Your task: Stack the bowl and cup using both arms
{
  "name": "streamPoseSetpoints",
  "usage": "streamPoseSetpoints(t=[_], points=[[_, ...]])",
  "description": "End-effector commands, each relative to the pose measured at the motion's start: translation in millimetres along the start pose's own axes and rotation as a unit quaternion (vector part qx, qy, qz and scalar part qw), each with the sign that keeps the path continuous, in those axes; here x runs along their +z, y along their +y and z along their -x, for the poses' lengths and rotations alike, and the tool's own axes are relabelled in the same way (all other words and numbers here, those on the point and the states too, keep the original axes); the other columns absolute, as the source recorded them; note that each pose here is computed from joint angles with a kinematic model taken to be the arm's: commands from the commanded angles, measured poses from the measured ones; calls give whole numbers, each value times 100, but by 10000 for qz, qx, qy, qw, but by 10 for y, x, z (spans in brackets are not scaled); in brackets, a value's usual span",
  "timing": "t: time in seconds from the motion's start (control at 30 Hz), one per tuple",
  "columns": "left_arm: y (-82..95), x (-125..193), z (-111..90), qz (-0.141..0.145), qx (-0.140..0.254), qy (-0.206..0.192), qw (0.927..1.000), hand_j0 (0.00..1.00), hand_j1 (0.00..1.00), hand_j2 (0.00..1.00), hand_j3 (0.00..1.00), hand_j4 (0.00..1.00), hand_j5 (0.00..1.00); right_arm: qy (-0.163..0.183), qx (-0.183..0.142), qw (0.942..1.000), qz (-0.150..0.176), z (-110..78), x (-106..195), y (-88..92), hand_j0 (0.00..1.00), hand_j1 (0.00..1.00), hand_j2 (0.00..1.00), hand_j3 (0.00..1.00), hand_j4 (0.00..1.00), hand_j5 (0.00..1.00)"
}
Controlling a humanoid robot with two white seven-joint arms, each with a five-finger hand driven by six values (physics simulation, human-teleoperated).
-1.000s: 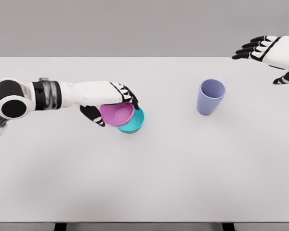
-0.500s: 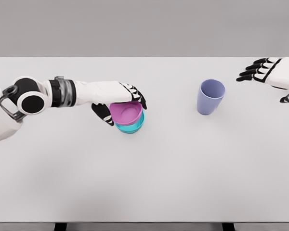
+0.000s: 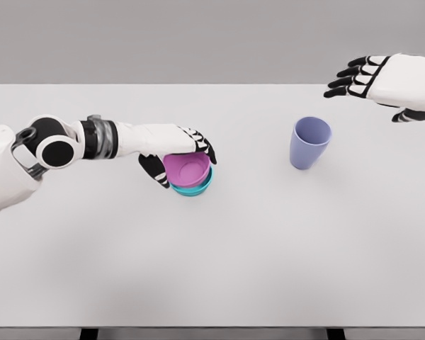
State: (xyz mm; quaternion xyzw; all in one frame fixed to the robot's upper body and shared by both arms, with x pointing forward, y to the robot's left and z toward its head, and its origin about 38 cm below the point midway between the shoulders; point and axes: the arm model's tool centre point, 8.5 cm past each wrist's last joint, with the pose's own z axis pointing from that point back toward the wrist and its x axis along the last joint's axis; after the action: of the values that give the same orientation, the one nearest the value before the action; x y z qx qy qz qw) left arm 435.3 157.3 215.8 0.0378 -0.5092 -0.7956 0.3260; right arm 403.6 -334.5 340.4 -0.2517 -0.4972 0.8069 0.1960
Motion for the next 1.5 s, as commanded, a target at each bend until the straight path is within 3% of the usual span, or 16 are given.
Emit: streamPoseSetpoints(t=[0.0,0.1,0.2,0.47,0.53,0.6,0.67,0.9,1.03,1.47], points=[[-12,-11,13,8,40,8,10000,68,68,68,68,68,68,-127,-182,9996,-194,-30,-149,184,100,100,100,100,100,100],[-18,-23,37,13,71,28,10000,68,68,68,68,68,68,-213,-194,9994,-208,-31,-255,173,100,100,100,100,100,100],[-36,-29,61,30,104,54,9999,69,69,69,69,69,69,-405,-250,9982,-354,-33,-559,218,100,100,100,100,100,100],[-62,-37,83,67,132,84,9999,73,73,73,73,73,73,-348,-226,9977,-542,15,-640,295,100,100,100,100,100,100],[-71,-39,88,72,142,88,9998,78,78,78,78,78,78,-378,-225,9976,-531,1,-665,290,100,100,100,100,100,100],[-75,-37,102,76,156,106,9998,92,92,92,92,92,92,-471,-215,9972,-543,-53,-749,308,100,100,100,100,100,100],[-63,-33,100,64,141,97,9998,99,99,99,99,99,99,-469,-151,9973,-540,-60,-778,287,100,100,100,100,100,100],[-55,-31,91,58,114,56,9999,100,100,100,100,100,100,-450,-96,9976,-508,-44,-775,231,100,100,100,100,100,100],[-56,-27,91,59,110,58,9999,100,100,100,100,100,100,-333,-304,9974,-571,67,-836,329,100,100,100,100,100,100],[41,39,103,-36,46,80,10000,100,100,100,100,100,100,-454,-240,9961,-718,-4,-961,385,100,100,100,100,100,100]])
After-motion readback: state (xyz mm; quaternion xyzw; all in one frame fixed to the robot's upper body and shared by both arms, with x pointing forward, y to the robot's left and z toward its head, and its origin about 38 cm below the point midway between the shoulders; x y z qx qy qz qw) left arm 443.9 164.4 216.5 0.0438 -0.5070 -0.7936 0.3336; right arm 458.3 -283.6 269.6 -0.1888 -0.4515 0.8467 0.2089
